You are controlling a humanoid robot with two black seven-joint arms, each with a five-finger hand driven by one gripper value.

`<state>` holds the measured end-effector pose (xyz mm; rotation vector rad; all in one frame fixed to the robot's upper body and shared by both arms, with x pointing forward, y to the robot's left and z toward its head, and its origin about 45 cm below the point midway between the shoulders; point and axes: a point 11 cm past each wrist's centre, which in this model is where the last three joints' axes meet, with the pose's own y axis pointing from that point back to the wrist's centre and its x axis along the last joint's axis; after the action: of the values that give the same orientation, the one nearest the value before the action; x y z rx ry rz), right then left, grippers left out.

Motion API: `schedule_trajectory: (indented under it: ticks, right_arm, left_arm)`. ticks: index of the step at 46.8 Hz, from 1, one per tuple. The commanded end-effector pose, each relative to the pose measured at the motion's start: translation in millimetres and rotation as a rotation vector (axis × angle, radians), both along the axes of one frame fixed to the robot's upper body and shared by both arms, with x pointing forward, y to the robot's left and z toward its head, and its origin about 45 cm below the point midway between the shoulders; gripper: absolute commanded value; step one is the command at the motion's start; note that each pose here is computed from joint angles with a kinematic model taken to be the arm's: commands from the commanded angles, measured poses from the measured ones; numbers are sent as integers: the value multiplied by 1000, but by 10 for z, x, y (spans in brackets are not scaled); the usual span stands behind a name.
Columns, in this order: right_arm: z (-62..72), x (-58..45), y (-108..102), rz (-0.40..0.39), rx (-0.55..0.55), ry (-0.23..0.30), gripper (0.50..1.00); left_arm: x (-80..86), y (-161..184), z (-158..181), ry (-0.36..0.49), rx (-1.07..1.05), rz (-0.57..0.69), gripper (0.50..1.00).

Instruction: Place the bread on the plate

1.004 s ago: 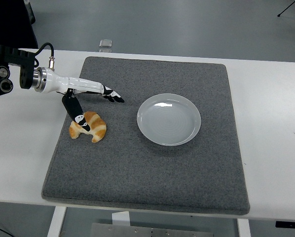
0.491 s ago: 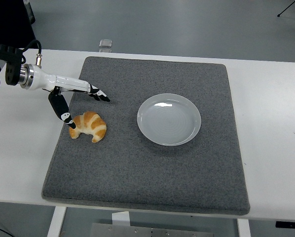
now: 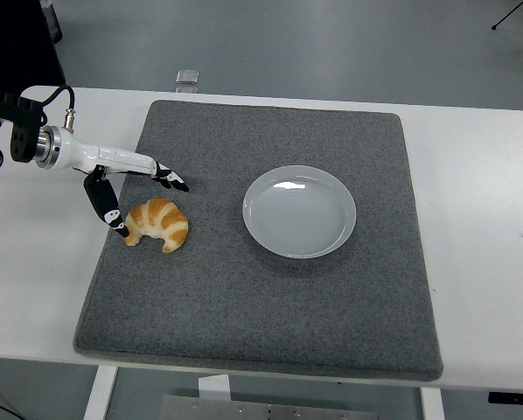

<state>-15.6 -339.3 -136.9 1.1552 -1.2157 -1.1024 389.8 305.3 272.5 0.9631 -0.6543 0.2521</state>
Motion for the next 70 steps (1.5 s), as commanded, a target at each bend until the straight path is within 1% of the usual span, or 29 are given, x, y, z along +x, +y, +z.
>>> schedule_trajectory:
  ticks: [1, 8, 15, 22, 29, 33, 39, 41, 43, 46, 49, 50, 54, 60, 62, 63, 65, 66, 68, 69, 70]
  right_arm:
    - [0, 0, 0, 0, 0, 0, 952]
    - [0, 0, 0, 0, 0, 0, 952]
    - [0, 0, 0, 0, 0, 0, 952]
    - [0, 0, 0, 0, 0, 0, 952]
    - [0, 0, 0, 0, 0, 0, 952]
    - [0, 0, 0, 0, 0, 0, 952]
    - [0, 0, 0, 0, 0, 0, 952]
    - [0, 0, 0, 0, 0, 0, 952]
    - [0, 0, 0, 0, 0, 0, 952]
    - [0, 0, 0, 0, 0, 0, 952]
    - [0, 0, 0, 0, 0, 0, 952]
    - [0, -1, 0, 1, 0, 0, 952]
    - [0, 0, 0, 0, 0, 0, 952]
    - [0, 0, 0, 0, 0, 0, 952]
    - [0, 0, 0, 0, 0, 0, 952]
    - [0, 0, 0, 0, 0, 0, 952]
    - [0, 0, 0, 0, 0, 0, 952]
    - [0, 0, 0, 0, 0, 0, 952]
    - [0, 0, 0, 0, 0, 0, 952]
    - [0, 0, 0, 0, 0, 0, 952]
    - [0, 0, 0, 0, 0, 0, 952]
  left_arm:
    - [-15, -47, -98, 13, -4, -5, 1000]
    - [-10, -52, -161, 17, -3, 0, 1000]
    - [-9, -23, -217, 1, 3, 19, 999]
    - [-6, -117, -288, 13, -1, 4, 992]
    - [7, -131, -311, 15, 0, 4, 981]
    - [9, -136, -312, 13, 0, 4, 969]
    - [8, -143, -315, 13, 1, 2, 930]
    - [11, -142, -313, 10, 1, 2, 902]
    - [12, -142, -313, 8, 3, 0, 896]
    - [10, -132, -322, -1, 24, -13, 866]
    - [14, -121, -325, -11, 43, -23, 851]
    - [15, -120, -325, -13, 46, -25, 836]
    - [26, -121, -317, -27, 45, -24, 821]
    - [49, -115, -298, -38, 47, -22, 774]
    - [53, -111, -297, -40, 47, -21, 722]
    - [55, -113, -298, -40, 48, -21, 705]
    - [64, -133, -299, -42, 48, -25, 696]
    - [67, -135, -301, -42, 48, -25, 673]
    - [69, -143, -300, -44, 49, -28, 585]
    - [71, -143, -297, -46, 52, -30, 555]
    - [75, -145, -291, -50, 53, -32, 540]
